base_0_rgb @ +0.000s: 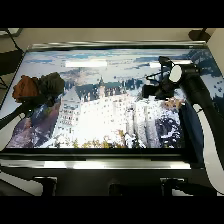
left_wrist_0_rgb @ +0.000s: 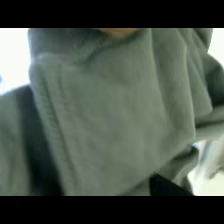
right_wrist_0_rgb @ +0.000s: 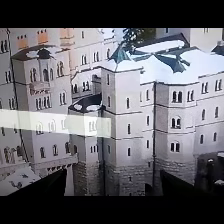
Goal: Fold the shirts.
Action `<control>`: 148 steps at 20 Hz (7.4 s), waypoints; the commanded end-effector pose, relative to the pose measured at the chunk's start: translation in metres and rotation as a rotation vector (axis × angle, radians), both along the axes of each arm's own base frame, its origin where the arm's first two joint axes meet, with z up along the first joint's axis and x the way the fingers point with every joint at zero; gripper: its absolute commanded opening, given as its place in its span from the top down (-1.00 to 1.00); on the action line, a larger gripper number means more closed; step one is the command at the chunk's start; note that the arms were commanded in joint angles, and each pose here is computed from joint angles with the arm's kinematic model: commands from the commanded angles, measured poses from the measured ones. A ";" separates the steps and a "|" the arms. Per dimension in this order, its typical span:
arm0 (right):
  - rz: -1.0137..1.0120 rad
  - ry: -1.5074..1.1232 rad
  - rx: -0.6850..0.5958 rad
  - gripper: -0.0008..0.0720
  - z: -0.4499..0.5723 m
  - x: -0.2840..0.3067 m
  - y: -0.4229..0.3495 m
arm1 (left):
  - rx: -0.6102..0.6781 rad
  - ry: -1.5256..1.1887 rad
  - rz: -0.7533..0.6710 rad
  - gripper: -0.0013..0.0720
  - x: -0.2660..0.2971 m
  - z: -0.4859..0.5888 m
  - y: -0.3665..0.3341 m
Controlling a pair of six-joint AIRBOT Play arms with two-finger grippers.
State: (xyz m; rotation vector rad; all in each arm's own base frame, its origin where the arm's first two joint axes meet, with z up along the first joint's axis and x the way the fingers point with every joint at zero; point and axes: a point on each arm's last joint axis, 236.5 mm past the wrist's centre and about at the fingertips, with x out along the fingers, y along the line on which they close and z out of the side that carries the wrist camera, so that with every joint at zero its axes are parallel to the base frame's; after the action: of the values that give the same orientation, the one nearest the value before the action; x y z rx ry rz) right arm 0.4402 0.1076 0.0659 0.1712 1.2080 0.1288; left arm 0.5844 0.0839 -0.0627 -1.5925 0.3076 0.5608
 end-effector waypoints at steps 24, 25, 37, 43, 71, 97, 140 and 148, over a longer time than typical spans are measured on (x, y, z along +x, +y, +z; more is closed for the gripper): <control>-0.095 -0.075 -0.130 -0.86 0.141 -0.152 -0.067 | 0.812 0.053 -1.785 0.90 -0.282 0.147 -0.284; -0.095 -0.059 -0.127 -0.86 0.137 -0.154 -0.066 | 0.807 0.074 -1.843 0.90 -0.295 0.131 -0.287; -0.105 0.022 0.201 -0.87 0.024 -0.057 0.006 | 0.809 0.337 -1.882 -1.00 -0.254 0.096 -0.239; -0.239 0.182 0.478 -0.86 -0.024 -0.025 -0.033 | 0.502 0.508 -1.671 -0.83 -0.277 0.079 -0.138; -0.138 0.326 0.567 -0.95 -0.146 -0.004 0.040 | 0.177 0.406 -1.452 0.89 -0.301 -0.038 -0.213; -0.070 -0.878 0.156 0.87 0.271 0.033 -0.020 | 1.182 -0.164 -0.824 0.90 -0.213 0.410 -0.059; -0.204 0.025 0.060 0.86 -0.106 -0.001 -0.024 | 0.217 0.413 -1.336 -0.70 -0.214 0.043 -0.064; -0.190 0.063 0.051 0.86 -0.109 -0.011 -0.024 | -0.073 0.269 -1.325 -0.27 -0.244 -0.030 -0.198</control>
State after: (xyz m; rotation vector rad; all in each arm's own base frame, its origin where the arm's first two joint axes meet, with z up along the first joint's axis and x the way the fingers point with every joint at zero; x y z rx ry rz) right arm 0.4357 0.0841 -0.0407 0.3464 1.2185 -0.0158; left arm 0.3431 -0.0815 -0.0774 -0.9599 1.4559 -0.2776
